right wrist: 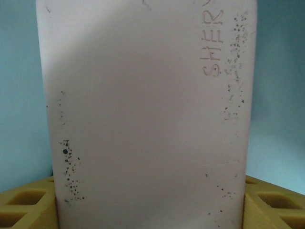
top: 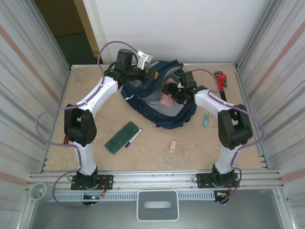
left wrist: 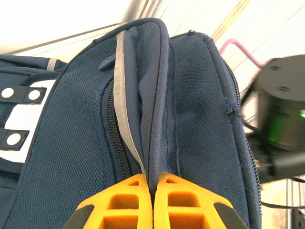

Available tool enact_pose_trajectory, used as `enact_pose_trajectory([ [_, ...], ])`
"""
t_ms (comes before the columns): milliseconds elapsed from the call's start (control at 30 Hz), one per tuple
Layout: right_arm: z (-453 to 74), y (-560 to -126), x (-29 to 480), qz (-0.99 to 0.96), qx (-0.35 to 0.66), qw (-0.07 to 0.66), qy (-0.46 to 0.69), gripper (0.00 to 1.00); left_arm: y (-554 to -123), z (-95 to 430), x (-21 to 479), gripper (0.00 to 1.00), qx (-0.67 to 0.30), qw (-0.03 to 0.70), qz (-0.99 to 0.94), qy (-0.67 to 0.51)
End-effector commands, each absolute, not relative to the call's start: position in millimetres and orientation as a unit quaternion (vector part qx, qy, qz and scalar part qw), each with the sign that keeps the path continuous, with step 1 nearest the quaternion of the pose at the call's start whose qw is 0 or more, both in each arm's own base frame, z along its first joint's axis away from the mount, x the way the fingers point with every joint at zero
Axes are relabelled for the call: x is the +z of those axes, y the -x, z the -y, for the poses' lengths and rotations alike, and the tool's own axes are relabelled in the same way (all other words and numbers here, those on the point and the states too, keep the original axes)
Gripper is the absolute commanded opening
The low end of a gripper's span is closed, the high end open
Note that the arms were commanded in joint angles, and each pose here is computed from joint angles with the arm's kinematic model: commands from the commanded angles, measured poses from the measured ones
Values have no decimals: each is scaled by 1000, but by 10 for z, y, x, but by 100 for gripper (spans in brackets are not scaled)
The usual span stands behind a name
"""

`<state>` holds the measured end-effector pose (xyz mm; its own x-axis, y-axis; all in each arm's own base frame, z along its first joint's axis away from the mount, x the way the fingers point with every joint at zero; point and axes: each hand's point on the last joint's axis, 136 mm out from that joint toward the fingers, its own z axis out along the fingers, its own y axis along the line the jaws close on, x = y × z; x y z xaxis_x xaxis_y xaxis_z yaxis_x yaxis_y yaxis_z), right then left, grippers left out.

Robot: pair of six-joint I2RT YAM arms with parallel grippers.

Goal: Pack the student bag

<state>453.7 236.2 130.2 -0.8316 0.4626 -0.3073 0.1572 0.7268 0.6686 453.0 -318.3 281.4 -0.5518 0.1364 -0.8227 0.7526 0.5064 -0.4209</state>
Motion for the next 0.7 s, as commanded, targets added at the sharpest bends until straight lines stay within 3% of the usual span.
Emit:
enact_pose_trajectory([
  [0, -2518, -5009, 1430, -869, 368, 259, -207, 71, -4483, 3287, 3490, 0, -435, 447, -712, -324],
  [133, -2639, -5074, 1308, -870, 384, 248, -186, 86, -4484, 3269, 3457, 0, -429, 447, -714, -326],
  [267, -2616, -4964, 1190, -874, 380, 245, -176, 87, -4491, 3263, 3425, 0, -425, 450, -714, -327],
  [333, -2642, -4928, 1142, -875, 383, 241, -170, 79, -4494, 3267, 3395, 0, -426, 448, -715, -326],
  [500, -2790, -5040, 1008, -874, 393, 232, -167, 46, -4501, 3272, 3346, 0, -428, 442, -718, -324],
  [667, -3064, -5225, 1191, -854, 442, 245, -121, 36, -4489, 3266, 3344, 0, -428, 442, -719, -324],
])
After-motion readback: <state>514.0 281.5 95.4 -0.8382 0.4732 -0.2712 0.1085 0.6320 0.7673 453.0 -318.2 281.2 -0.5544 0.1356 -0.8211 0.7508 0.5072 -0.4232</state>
